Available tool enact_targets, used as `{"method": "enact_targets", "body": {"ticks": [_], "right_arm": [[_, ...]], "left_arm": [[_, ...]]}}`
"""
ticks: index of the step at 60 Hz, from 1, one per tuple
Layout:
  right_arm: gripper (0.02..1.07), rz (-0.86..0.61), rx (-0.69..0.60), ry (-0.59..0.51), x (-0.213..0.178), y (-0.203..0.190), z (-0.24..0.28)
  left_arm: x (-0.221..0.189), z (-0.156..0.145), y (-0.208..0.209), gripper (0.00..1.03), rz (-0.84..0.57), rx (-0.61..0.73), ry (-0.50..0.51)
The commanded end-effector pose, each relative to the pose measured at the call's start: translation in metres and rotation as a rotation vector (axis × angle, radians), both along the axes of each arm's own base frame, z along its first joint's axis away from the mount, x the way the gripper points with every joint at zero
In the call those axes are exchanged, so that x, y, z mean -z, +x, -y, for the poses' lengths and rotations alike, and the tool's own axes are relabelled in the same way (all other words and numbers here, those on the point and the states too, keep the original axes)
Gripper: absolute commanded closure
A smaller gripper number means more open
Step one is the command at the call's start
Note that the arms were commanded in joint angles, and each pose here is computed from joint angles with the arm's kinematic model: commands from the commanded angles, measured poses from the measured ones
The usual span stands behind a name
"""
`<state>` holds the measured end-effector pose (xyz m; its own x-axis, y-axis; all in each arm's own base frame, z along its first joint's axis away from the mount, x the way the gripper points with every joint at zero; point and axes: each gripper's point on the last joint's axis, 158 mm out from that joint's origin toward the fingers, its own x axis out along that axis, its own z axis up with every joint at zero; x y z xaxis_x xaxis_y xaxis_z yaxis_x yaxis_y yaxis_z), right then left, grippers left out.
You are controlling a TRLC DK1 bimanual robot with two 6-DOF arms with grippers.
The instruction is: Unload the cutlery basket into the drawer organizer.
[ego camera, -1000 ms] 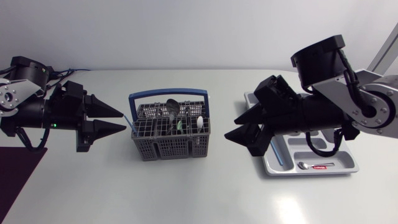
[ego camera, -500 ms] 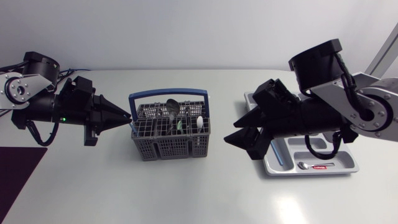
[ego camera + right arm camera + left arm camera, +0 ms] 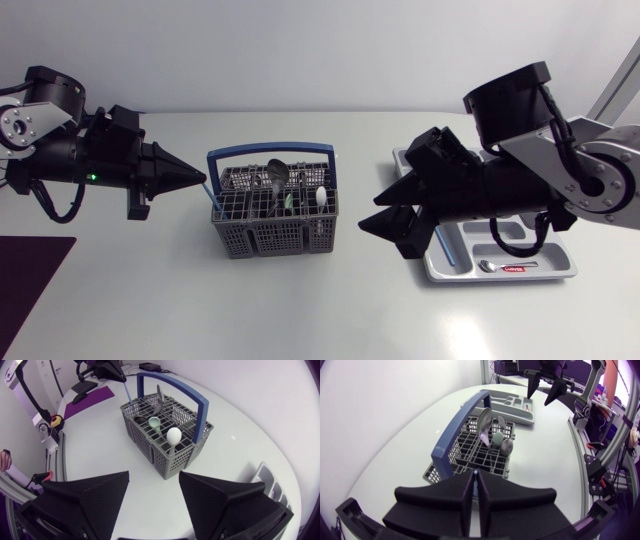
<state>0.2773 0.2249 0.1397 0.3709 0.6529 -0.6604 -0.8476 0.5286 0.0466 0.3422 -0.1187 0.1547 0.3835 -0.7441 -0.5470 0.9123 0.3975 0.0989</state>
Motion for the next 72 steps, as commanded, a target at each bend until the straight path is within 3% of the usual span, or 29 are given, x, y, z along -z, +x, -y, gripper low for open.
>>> {"method": "enact_targets", "body": {"ticks": [1, 44, 60, 72], "right_arm": [[0.34, -0.030, 0.003, 0.001, 0.005, -0.010, 0.000], [0.34, 0.066, -0.070, 0.053, -0.045, -0.034, -0.014], [0.34, 0.102, -0.114, 0.085, -0.059, -0.053, -0.019], [0.34, 0.089, -0.124, 0.080, -0.047, -0.054, -0.022]], "left_arm": [[-0.030, 0.000, 0.003, 1.00, 0.048, -0.008, -0.019], [-0.158, 0.004, -0.061, 1.00, 0.139, -0.022, -0.016], [-0.172, 0.048, -0.093, 1.00, 0.084, 0.079, -0.077], [-0.152, 0.097, -0.107, 1.00, -0.049, 0.205, -0.139]]}}
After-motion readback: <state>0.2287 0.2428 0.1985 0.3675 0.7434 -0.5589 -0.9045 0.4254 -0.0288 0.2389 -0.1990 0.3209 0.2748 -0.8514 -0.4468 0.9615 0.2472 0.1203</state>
